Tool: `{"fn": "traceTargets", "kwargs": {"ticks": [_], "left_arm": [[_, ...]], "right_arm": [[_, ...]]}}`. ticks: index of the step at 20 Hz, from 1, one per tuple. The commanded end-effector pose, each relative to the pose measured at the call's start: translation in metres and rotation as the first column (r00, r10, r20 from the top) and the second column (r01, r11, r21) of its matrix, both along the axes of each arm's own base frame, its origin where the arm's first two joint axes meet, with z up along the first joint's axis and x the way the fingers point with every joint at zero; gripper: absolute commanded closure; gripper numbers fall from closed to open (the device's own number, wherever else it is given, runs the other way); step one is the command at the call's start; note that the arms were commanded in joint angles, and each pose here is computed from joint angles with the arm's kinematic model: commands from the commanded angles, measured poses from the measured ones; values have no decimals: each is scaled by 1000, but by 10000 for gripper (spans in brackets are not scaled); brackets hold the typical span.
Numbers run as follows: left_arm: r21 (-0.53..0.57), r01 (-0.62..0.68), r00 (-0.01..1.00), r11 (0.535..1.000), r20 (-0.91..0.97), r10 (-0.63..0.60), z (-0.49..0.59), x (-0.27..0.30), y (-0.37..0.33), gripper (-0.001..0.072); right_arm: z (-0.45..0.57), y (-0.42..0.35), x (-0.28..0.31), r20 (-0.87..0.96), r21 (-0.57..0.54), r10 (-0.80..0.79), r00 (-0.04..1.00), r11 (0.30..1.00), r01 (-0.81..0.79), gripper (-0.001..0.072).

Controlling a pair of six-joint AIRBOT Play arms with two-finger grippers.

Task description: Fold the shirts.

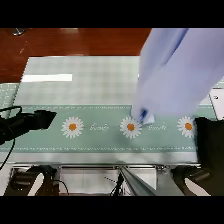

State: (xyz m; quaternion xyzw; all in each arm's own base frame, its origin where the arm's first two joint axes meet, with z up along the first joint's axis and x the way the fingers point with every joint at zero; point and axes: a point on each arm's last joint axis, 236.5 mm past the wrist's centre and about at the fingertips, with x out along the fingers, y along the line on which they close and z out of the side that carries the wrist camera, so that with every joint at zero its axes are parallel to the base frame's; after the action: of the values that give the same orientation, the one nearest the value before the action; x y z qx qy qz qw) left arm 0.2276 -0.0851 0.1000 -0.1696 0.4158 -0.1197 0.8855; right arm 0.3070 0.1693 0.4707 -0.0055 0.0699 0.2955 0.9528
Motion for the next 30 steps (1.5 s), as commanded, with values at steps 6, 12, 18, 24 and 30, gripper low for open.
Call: {"fn": "traceTargets", "kwargs": {"ticks": [6,12,18,24,30], "left_arm": [[-55,2,997,998,-83,-6,-21,5,-10,6],[-42,53,977,998,-207,-61,-53,10,-18,7],[-28,60,957,998,-282,-66,-66,3,-8,6],[-362,61,848,930,-473,-240,-133,-56,-91,6],[-417,-11,861,909,-466,-203,-166,-17,-137,7]], "right_arm": [[-366,167,-34,-738,63,192,646,974,-218,689],[-422,228,-49,-856,232,324,404,937,-259,88],[-326,17,45,-811,58,53,582,998,-10,88],[-425,-178,-16,-876,-91,-330,351,829,553,94],[-510,-138,-59,-956,11,-158,248,824,567,94]]}}
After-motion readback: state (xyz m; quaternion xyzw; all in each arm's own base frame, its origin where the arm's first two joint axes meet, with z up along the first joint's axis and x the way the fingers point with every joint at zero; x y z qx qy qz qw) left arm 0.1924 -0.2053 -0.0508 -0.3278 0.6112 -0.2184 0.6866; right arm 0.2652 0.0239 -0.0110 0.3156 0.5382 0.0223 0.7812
